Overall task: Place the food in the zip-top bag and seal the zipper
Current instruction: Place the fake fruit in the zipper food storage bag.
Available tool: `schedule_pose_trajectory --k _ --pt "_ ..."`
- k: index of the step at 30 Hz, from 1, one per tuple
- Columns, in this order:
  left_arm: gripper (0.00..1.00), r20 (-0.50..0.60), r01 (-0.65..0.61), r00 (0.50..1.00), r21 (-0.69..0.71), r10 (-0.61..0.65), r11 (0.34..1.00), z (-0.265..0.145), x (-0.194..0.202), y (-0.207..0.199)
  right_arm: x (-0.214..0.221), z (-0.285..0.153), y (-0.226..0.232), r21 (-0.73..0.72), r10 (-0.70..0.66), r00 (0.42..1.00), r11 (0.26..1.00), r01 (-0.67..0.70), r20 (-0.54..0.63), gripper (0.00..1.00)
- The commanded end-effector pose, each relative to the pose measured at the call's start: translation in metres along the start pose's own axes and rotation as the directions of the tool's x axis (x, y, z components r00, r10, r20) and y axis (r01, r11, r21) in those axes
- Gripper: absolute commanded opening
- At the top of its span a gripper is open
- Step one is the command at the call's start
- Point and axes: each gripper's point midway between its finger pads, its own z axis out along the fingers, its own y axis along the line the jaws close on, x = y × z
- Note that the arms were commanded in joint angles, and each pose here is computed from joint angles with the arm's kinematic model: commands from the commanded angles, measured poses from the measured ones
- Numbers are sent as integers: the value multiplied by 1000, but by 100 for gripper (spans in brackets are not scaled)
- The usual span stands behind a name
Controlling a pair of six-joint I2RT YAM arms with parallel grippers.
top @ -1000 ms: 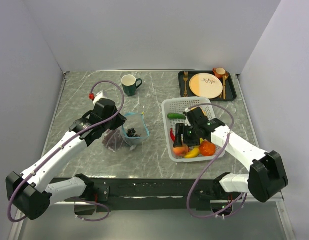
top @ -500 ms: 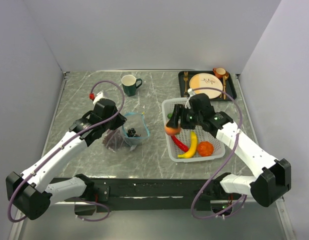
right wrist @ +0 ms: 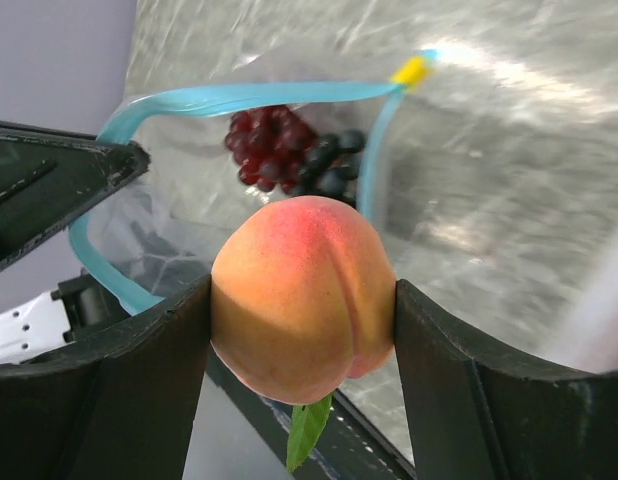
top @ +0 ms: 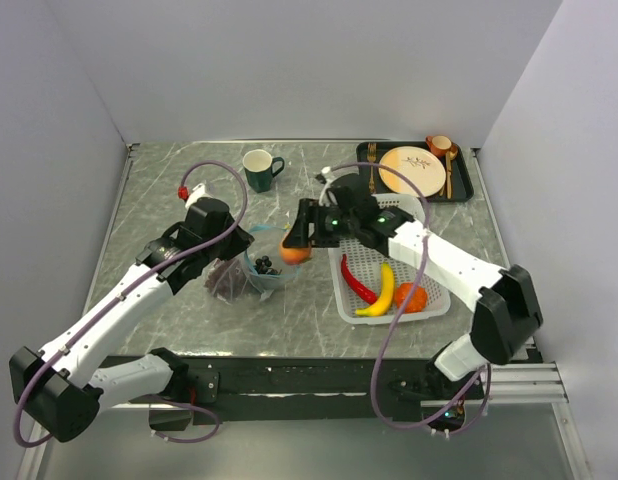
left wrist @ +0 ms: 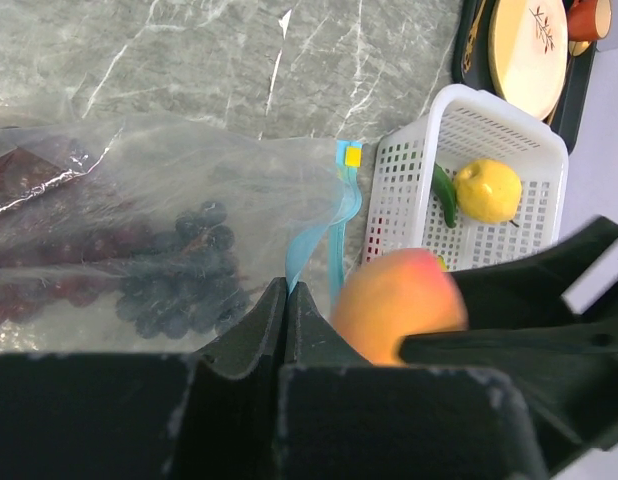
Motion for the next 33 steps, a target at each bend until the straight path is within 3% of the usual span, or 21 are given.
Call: schedule_pose_trajectory --k 1,6,7,10,13,19,26,30,33 --pt "1 16 -3 1000 52 3 999 -11 -6 -11 -8 19 37 -95 -35 999 995 34 -5 44" --pt "1 21 -4 1000 52 3 999 -12 -8 -11 4 36 44 -108 -74 995 992 67 -62 54" --pt "1 24 -5 1000 48 3 999 -12 -8 -11 5 37 43 -105 -77 994 992 70 -71 67" --pt "1 34 -3 999 49 2 999 -14 -11 -12 6 30 41 -94 -97 993 991 91 -63 84" --pt "1 40 -3 999 55 1 998 -14 -13 -13 1 19 32 -45 -108 994 993 107 -24 90" --pt "1 37 -4 999 59 2 998 -11 -13 -16 -21 -16 0 40 -59 995 998 56 80 95" --pt "1 75 7 997 120 -16 993 -20 -20 -24 -38 -69 -95 352 -14 974 934 -67 225 97" --pt "1 115 7 993 186 -28 983 -32 -28 -32 -24 -76 -146 492 3 983 865 -96 185 97" --pt "1 138 6 990 198 -34 980 -38 -33 -33 -21 -65 -172 538 -3 992 841 -66 125 93"
